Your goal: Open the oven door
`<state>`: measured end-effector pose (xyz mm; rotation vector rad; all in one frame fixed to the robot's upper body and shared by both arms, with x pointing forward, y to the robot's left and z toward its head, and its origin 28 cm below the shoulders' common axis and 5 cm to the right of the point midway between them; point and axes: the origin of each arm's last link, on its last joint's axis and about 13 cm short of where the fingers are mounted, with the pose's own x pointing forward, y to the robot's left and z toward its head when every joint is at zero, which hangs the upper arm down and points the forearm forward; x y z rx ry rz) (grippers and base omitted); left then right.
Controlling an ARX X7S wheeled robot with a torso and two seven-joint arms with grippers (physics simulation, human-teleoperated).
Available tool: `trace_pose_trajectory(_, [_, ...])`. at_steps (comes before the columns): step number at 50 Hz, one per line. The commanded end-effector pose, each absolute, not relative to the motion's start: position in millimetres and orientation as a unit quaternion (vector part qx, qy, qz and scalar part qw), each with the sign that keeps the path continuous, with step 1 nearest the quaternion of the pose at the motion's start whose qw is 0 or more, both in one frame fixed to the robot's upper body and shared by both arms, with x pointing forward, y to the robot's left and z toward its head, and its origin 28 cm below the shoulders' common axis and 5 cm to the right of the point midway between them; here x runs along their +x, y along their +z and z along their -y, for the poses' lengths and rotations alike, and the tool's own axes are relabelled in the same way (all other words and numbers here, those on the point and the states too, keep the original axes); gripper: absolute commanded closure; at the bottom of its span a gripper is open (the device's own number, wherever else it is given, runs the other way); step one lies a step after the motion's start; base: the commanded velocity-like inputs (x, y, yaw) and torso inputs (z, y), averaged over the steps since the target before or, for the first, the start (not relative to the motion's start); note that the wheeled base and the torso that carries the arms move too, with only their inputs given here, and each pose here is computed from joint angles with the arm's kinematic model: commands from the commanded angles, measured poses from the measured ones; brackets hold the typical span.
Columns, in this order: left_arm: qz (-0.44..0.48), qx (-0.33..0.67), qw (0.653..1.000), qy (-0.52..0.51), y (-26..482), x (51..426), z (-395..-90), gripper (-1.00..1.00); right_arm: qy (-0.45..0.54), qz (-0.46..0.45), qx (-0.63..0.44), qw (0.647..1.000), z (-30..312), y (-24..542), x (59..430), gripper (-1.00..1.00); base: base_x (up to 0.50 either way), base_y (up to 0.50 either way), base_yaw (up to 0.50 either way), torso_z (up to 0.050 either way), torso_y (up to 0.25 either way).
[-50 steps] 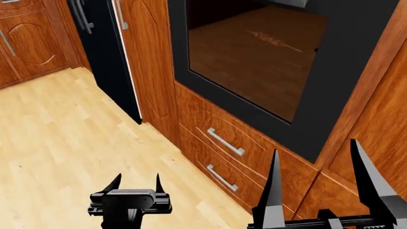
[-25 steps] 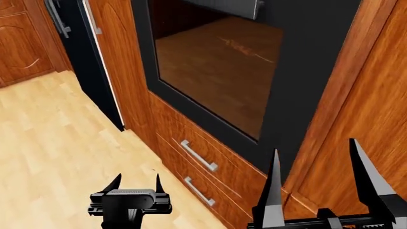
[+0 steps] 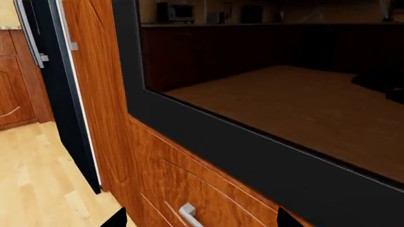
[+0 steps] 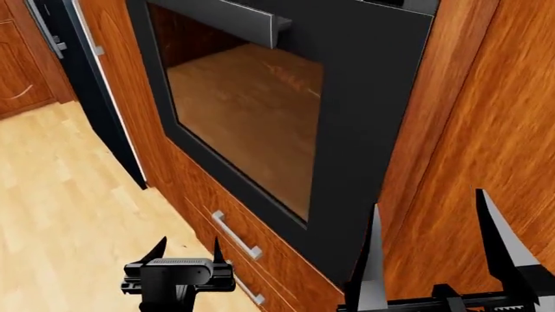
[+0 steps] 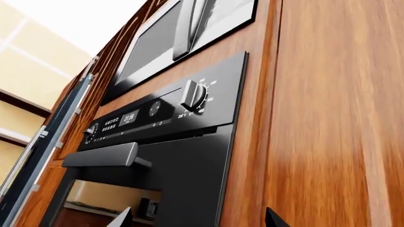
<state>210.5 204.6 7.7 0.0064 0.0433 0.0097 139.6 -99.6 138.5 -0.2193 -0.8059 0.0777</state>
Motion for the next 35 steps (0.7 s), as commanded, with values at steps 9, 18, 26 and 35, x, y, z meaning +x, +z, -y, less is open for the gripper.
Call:
trace_pose_trajectory(9, [-0.021, 0.003, 1.0, 0.007, 8.0, 210.8, -205.7, -1.0, 0.039, 0.394, -0.112, 0.911, 99.3, 137.9, 138.9, -1.0, 0.09, 0.09, 0.0, 0.0, 0.0])
trace_pose_trajectory(18, [-0.02, 0.004, 1.0, 0.008, 8.8, 210.8, -206.2, -1.0, 0.039, 0.395, -0.112, 0.911, 98.1, 138.6, 137.1, -1.0, 0.0, 0.0, 0.0, 0.0, 0.0])
trace_pose_trajectory(26, [0.0, 0.022, 1.0, 0.013, 19.2, 215.9, -209.8, -1.0, 0.039, 0.397, -0.11, 0.911, 98.6, 140.2, 138.0, -1.0, 0.0, 0.0, 0.0, 0.0, 0.0])
trace_pose_trajectory(35, [0.06, 0.107, 0.991, 0.062, 58.5, 241.6, -240.2, -1.0, 0.041, 0.399, -0.11, 0.909, 99.0, 140.3, 137.4, -1.0, 0.0, 0.0, 0.0, 0.0, 0.0])
